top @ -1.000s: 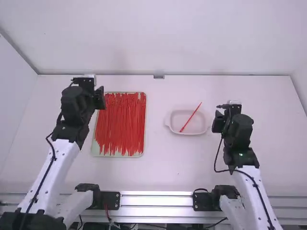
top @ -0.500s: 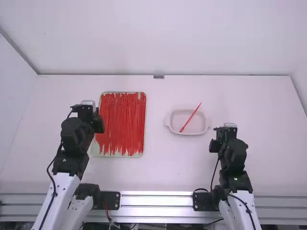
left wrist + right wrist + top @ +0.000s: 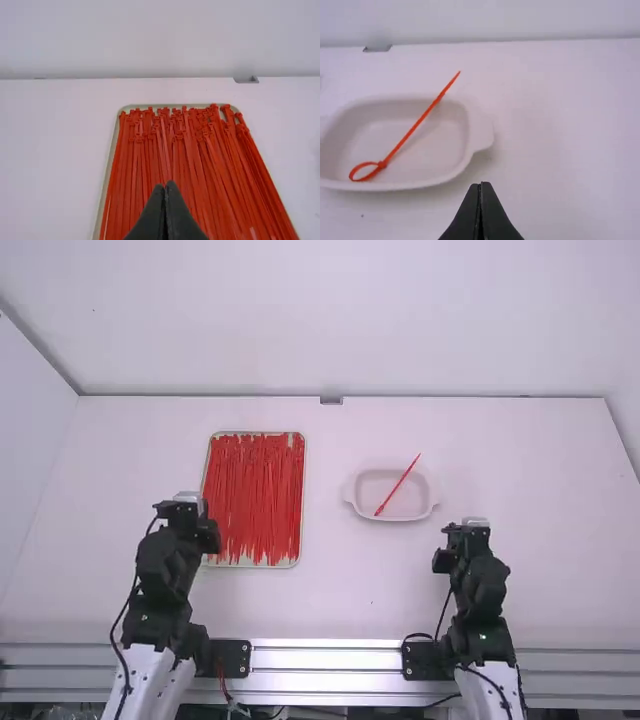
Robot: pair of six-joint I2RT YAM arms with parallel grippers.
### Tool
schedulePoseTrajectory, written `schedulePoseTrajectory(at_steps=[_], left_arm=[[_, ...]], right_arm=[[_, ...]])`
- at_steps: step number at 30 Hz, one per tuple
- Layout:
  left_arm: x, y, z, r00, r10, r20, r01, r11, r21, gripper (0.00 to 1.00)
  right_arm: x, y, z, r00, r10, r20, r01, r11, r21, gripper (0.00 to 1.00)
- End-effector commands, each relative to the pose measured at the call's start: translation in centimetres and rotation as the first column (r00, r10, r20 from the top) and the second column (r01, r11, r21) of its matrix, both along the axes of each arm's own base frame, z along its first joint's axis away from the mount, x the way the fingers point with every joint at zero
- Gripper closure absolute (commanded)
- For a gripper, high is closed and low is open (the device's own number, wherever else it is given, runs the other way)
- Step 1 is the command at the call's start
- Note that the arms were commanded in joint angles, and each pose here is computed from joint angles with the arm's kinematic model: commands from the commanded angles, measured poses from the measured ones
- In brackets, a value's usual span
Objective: Fasten the cable tie
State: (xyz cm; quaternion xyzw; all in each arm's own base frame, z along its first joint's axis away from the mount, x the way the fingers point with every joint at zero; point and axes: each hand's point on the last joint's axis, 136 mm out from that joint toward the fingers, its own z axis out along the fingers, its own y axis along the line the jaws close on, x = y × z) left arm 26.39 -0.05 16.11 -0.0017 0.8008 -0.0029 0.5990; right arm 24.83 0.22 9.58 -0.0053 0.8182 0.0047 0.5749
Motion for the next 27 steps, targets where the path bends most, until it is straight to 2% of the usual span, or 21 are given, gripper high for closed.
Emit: schedulePoseTrajectory(at_steps=[1,14,20,27], left_arm=[[-0.4,0.0,-0.9,1.0,0.001,0.005,-0.001,1.0,0.007,1.0],[-1.6,0.0,-5.2,1.0,0.001,0.011,-0.001,1.0,0.007,1.0],[-1.6,0.0,-3.5,0.996,0.001,0.086,-0.001,1.0,0.007,1.0],[-1.7,0.0,-2.0,0.989,0.001,0.151,-0.002,1.0,0.007,1.0]], right_arm=[[-0.1,0.1,0.2,1.0,0.001,0.021,-0.001,1.0,0.004,1.0],[-0.1,0.1,3.7,0.985,0.001,0.174,-0.002,1.0,0.004,1.0],[-0.3,0.1,5.2,0.971,0.001,0.237,-0.002,1.0,0.004,1.0],[-0.3,0.1,5.2,0.971,0.001,0.239,-0.002,1.0,0.004,1.0]])
